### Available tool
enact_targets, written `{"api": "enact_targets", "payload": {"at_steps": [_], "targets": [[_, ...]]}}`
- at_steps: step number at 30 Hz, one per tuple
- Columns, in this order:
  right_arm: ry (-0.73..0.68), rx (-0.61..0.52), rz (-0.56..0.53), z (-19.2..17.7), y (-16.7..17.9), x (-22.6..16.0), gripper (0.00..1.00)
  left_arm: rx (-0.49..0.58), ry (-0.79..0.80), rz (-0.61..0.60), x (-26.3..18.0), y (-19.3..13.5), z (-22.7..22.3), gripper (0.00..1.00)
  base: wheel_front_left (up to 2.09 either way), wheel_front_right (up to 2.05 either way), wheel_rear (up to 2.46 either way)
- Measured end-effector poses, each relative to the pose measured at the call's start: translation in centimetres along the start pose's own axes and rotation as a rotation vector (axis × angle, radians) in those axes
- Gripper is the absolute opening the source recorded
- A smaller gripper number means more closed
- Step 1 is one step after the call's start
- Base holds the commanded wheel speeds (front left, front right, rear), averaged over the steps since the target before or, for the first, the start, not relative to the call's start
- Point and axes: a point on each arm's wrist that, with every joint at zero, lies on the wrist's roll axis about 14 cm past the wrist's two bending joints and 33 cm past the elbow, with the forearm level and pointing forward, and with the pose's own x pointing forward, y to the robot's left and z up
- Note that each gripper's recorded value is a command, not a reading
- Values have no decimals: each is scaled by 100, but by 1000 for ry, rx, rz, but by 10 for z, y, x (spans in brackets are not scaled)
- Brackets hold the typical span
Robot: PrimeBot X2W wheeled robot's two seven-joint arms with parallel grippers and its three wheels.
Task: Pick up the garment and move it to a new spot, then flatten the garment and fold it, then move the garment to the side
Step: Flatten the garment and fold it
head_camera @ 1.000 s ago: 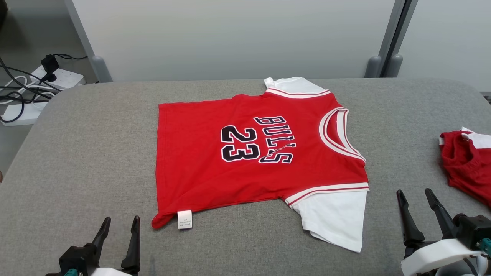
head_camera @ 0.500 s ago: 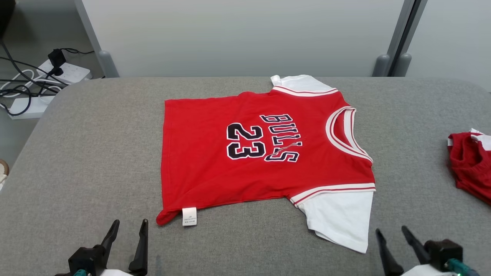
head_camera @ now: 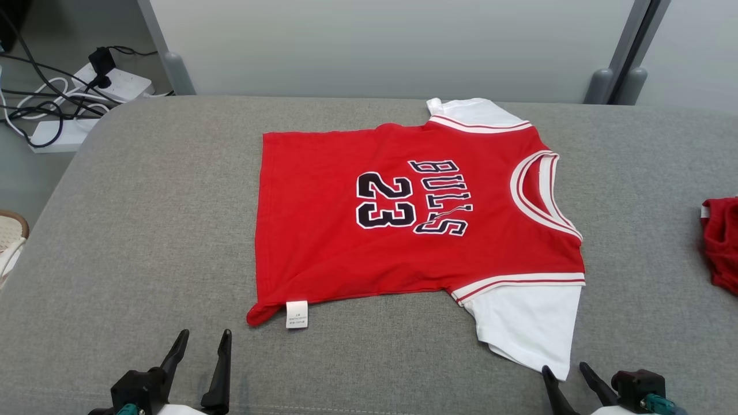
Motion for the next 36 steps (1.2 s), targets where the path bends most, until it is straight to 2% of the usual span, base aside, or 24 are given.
{"api": "enact_targets", "payload": {"at_steps": [6, 14, 15, 16, 18, 19, 27, 36], "targets": [[52, 36, -11, -13, -1, 7, 100, -4, 10, 13, 0, 4, -3, 100, 0, 0, 0], [43, 115, -7, -10, 6, 20, 98, -1, 0, 17, 6, 5, 1, 100, 0, 0, 0], [44, 120, -4, -9, 7, 22, 84, 0, 3, 18, 6, 5, 1, 100, 0, 0, 0], [52, 120, 0, -11, 8, 22, 46, 0, 5, 18, 6, 5, 0, 100, 0, 0, 0], [57, 118, 1, -13, 7, 23, 7, 0, 8, 18, 6, 5, -1, 100, 0, 0, 0], [63, 117, 2, -14, 7, 24, 0, 0, 8, 18, 6, 5, -1, 100, 0, 0, 0], [78, 133, 1, -16, -1, 24, 0, 4, 5, -22, 13, -8, 1, 100, 0, 0, 0], [65, 119, -84, -11, -41, 18, 0, 106, 42, -214, 43, -53, -3, 100, 0, 0, 0]]}}
